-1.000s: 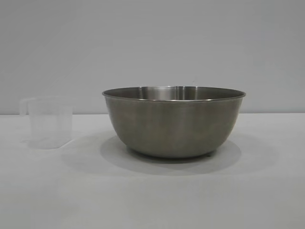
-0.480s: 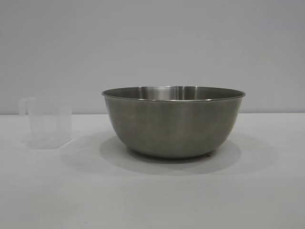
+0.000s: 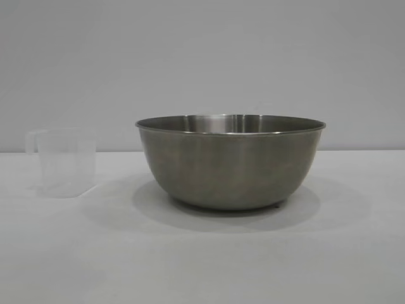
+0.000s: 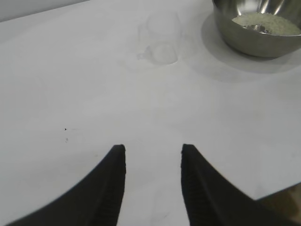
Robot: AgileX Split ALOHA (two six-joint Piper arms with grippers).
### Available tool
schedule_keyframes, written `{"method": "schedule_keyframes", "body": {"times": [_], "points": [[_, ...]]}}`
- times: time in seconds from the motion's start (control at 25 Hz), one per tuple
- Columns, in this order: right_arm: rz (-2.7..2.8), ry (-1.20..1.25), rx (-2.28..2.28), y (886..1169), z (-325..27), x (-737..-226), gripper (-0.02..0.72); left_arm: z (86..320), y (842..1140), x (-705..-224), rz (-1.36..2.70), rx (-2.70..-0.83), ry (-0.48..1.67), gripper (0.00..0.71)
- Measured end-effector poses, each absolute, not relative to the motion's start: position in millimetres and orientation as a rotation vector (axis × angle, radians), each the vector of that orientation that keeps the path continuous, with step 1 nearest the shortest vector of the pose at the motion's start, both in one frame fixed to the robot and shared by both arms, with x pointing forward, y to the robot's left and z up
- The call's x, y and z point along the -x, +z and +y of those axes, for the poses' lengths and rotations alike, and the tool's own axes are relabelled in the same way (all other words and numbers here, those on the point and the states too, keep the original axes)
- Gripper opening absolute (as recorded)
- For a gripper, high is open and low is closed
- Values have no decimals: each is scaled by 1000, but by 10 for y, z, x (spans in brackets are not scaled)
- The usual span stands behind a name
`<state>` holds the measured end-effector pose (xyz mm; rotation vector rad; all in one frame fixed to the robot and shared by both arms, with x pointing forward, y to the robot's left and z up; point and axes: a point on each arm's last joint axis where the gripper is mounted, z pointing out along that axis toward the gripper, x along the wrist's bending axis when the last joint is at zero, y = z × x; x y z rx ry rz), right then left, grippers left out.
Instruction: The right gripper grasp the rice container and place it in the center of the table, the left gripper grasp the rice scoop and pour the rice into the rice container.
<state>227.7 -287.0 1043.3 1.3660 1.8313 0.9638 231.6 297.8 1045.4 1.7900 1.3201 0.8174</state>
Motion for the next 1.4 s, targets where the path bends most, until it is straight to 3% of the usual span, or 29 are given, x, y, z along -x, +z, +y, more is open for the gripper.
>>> {"method": "schedule_keyframes", "body": {"times": [1.16,1.2,1.24,1.4], "points": [[1736,906,-1451,10433,-2858,-2292,219,2964,10450,-2296,1497,-1672,930,278],[1736,909,-1452,10433,-2857,-2292,219,2964,10450,-2296,1497,-1672,930,225],[1740,923,-1453,10435,-2847,-2291,219,2964,10450,-2296,1497,-1672,930,215],[1750,958,-1456,10437,-2821,-2289,219,2964,10450,-2296,1497,-1672,930,224]]}}
